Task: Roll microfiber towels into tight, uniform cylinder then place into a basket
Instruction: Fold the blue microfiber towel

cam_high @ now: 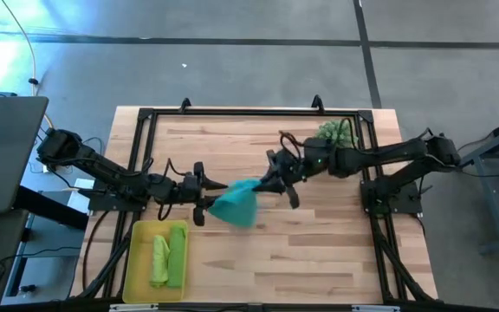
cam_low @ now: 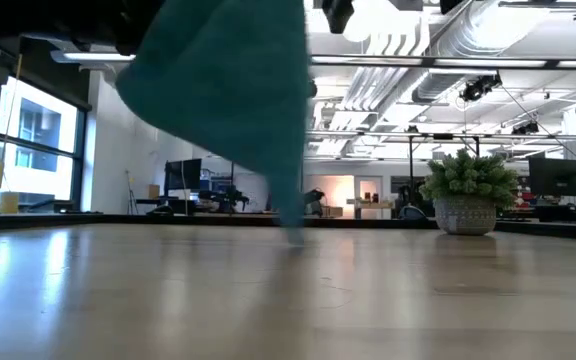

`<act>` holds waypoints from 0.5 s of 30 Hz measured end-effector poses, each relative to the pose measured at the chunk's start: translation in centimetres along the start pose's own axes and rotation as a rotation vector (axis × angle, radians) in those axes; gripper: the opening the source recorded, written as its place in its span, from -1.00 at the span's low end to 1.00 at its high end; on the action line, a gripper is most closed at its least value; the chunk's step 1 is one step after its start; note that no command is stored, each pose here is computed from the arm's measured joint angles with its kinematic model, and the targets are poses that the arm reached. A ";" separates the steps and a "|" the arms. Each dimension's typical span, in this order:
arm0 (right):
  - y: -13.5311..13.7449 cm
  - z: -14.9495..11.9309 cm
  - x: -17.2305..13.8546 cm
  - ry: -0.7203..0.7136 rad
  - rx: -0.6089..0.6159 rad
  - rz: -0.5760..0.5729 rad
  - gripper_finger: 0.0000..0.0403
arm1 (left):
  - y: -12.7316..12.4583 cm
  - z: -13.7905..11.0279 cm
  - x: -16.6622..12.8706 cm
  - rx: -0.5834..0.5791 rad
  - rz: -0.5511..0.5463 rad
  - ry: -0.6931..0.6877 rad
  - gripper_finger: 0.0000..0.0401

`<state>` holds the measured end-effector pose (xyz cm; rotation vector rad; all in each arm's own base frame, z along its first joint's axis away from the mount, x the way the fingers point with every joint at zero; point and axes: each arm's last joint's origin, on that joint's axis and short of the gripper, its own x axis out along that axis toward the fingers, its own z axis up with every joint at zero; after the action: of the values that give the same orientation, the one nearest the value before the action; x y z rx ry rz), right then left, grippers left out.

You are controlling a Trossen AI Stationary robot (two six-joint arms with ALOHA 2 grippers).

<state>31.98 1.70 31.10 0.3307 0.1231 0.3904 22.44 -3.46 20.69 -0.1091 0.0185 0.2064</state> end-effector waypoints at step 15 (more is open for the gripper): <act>0.4 -7.4 -1.9 0.695 0.114 -0.395 -1.00 | 0.0 -0.1 0.0 -0.004 0.001 0.006 -0.35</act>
<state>28.70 3.49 24.36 0.2627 0.8796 0.0906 22.44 -3.46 20.62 -0.1140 0.0241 0.2069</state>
